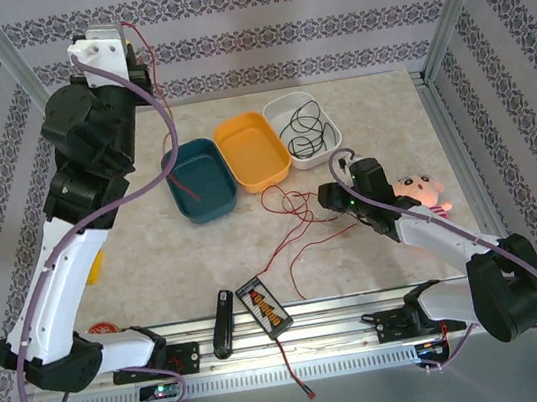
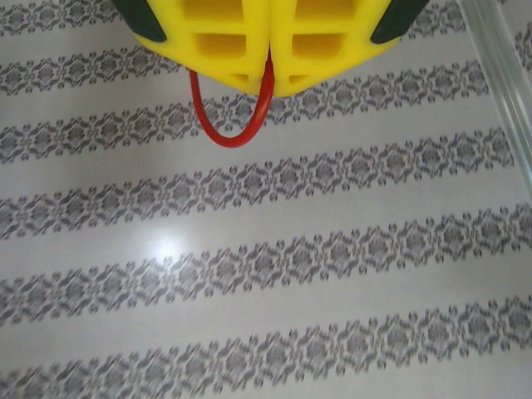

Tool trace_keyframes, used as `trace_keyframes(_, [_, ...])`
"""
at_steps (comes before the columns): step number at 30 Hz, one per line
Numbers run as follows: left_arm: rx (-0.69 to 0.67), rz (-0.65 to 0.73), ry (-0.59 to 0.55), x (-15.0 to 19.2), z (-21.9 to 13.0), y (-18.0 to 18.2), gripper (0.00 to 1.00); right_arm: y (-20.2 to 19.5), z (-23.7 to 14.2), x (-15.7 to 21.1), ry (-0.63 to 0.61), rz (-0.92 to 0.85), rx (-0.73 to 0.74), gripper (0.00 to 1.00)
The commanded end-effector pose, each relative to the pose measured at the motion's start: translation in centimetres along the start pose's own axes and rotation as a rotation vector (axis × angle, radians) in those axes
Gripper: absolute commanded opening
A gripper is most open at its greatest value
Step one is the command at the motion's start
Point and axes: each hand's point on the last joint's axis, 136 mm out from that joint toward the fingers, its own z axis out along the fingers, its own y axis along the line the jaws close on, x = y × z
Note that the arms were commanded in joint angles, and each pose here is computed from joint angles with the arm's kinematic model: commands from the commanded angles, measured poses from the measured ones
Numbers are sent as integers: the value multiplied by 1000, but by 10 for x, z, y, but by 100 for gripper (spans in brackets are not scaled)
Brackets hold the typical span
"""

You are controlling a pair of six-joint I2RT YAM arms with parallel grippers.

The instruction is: Untangle the cables

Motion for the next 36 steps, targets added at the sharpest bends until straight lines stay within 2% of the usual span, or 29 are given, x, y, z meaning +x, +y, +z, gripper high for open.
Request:
trace_keyframes(1, [9,-79,35,14,4,7,0,8,-10,-14,-33,10,-24,51])
trace_keyframes(8, [-16,-109,66,34,14,18,0,9,-23,-21,-65,2,-21,59])
trace_keyframes(9, [-23,-113,76,38,16,21,0,10,-24,-21,-65,0,-23,72])
trace_keyframes(10, [-28,-117,81,41,18,22,0,10,-24,-21,-66,-2,-23,97])
trace_keyframes(11, [-31,-120,90,45,20,23,0,10,-25,-21,-66,0,-25,98])
trace_keyframes(30, [-68,-105,239,110,36,25,0,-1,-43,-28,-110,-6,49,98])
trace_keyframes(36, [-85,-95,305,143,43,27,0,-2,-43,-26,-105,0,52,98])
